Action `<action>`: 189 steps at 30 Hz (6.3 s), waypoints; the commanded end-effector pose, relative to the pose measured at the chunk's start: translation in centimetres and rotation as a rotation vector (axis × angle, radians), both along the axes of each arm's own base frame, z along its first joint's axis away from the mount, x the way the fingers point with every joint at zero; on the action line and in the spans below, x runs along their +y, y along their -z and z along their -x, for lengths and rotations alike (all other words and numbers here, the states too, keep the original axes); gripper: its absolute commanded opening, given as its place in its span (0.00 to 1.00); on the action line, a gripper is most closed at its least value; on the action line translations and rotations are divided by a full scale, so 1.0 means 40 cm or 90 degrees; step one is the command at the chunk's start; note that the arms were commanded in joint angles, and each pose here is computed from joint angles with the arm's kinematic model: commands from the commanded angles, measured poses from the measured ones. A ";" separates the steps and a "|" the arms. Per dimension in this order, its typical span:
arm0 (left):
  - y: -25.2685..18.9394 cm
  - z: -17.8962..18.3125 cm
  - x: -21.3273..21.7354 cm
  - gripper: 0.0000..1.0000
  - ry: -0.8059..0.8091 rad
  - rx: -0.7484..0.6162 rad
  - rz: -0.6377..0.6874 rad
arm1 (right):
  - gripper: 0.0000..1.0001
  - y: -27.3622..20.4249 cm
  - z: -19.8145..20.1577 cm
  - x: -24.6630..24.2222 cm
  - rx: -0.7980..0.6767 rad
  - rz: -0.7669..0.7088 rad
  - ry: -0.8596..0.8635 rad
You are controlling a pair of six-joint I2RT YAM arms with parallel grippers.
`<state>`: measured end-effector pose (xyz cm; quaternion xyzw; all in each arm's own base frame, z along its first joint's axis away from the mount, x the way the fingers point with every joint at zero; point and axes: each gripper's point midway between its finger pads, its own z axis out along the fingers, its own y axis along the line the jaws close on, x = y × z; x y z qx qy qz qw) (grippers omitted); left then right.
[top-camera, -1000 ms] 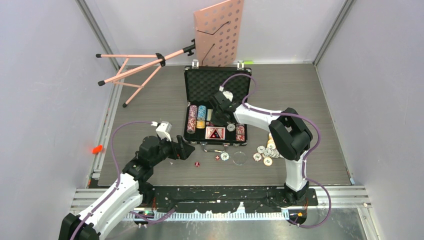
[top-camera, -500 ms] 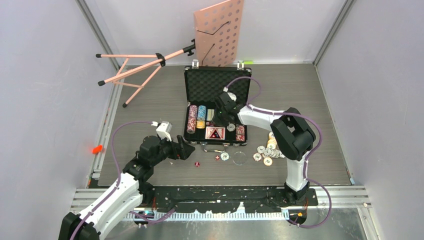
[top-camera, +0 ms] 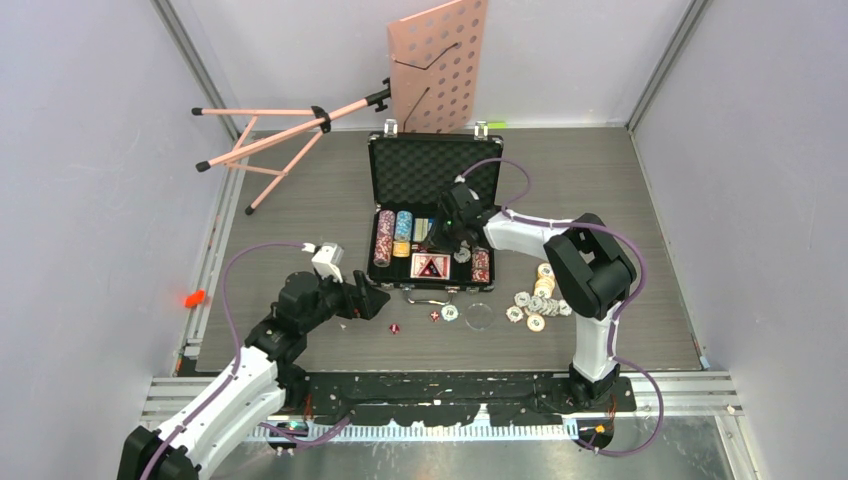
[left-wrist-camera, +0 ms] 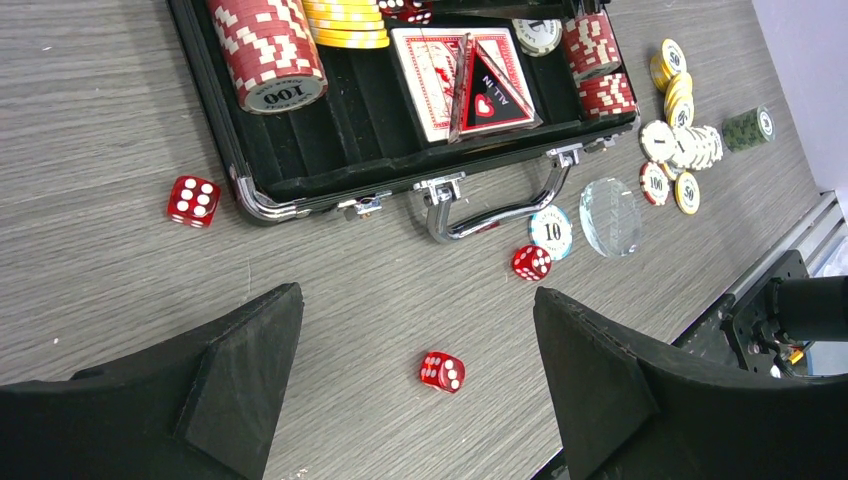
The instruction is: Pack up texas hold em set
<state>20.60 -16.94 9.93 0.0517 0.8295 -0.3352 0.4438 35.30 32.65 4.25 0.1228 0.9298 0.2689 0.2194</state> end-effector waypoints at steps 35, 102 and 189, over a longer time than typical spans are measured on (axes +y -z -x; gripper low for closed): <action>-0.018 0.017 -0.012 0.92 0.038 0.007 -0.007 | 0.47 -0.201 0.072 -0.094 -0.103 0.095 -0.051; -0.032 0.068 -0.029 0.86 0.073 -0.049 -0.018 | 0.37 0.007 0.409 -0.016 -0.187 0.326 -0.369; -0.031 0.069 -0.029 0.86 0.073 -0.049 -0.018 | 0.22 -0.184 0.339 0.015 -0.217 0.234 -0.283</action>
